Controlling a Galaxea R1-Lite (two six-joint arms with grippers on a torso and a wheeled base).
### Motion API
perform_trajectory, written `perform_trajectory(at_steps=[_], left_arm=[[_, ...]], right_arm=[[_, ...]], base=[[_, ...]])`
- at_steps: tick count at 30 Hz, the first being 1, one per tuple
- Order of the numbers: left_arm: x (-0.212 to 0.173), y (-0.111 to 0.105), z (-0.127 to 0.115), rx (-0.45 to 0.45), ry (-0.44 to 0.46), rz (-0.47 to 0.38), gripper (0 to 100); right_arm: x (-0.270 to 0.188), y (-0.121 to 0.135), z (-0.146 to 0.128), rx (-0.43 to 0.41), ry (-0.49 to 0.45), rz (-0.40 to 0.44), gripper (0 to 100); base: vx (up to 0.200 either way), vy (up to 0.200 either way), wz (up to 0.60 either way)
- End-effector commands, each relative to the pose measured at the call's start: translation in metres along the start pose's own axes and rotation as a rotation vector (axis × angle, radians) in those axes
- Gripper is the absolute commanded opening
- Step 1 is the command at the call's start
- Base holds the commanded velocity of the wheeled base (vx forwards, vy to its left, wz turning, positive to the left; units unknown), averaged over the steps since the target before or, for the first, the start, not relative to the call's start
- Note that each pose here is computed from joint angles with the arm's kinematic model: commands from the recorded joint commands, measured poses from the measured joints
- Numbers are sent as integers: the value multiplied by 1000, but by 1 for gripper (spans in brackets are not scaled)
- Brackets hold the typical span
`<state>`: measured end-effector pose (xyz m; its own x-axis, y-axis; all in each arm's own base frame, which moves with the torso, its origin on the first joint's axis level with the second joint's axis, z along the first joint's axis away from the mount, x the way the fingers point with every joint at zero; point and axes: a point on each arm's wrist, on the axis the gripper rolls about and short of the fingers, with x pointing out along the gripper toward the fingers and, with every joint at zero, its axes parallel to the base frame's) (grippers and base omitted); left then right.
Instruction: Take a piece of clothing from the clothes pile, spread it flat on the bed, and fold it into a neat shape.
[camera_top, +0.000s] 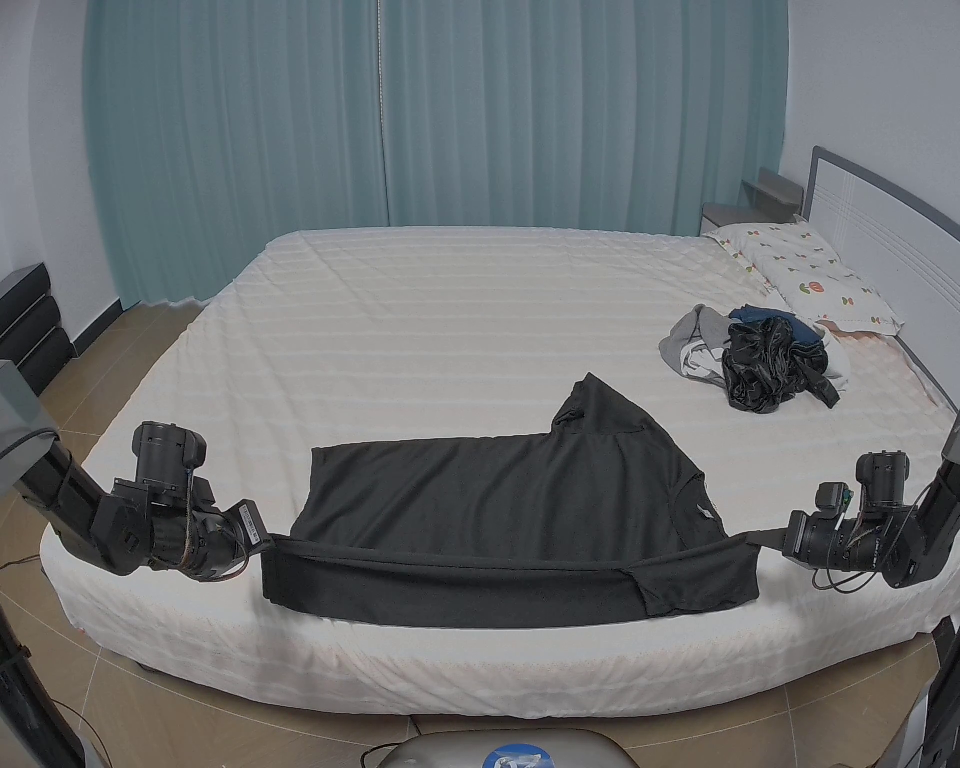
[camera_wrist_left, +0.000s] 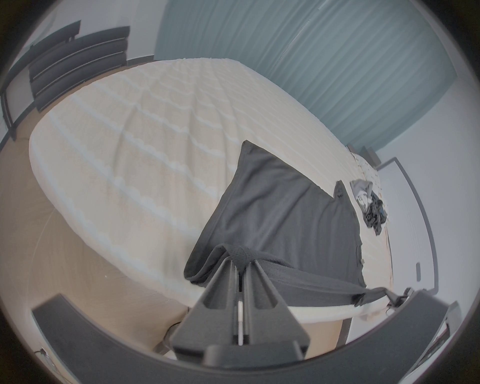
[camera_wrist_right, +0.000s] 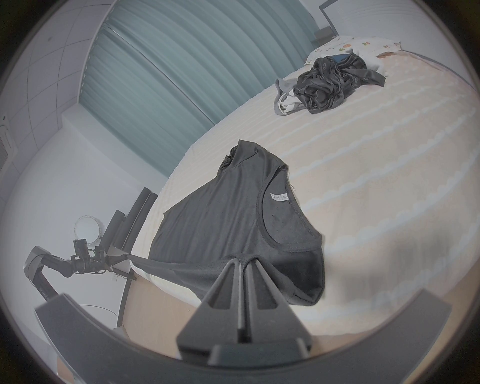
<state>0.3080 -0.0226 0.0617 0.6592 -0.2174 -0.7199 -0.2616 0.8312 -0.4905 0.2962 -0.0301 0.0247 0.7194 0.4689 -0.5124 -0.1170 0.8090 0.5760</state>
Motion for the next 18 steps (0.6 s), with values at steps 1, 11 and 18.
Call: perform_trajectory(at_steps=[1, 11, 18], left_arm=[[23, 3, 3, -17, 26, 19, 0], [49, 6, 6, -88, 47, 34, 0], [60, 7, 9, -141, 45, 34, 0]], right_arm=[[19, -14, -2, 17, 17, -33, 0], [35, -13, 7, 54, -2, -14, 0], [45, -17, 9, 81, -7, -20, 0]], base=[[0, 0, 0], [0, 0, 0], [0, 0, 0]])
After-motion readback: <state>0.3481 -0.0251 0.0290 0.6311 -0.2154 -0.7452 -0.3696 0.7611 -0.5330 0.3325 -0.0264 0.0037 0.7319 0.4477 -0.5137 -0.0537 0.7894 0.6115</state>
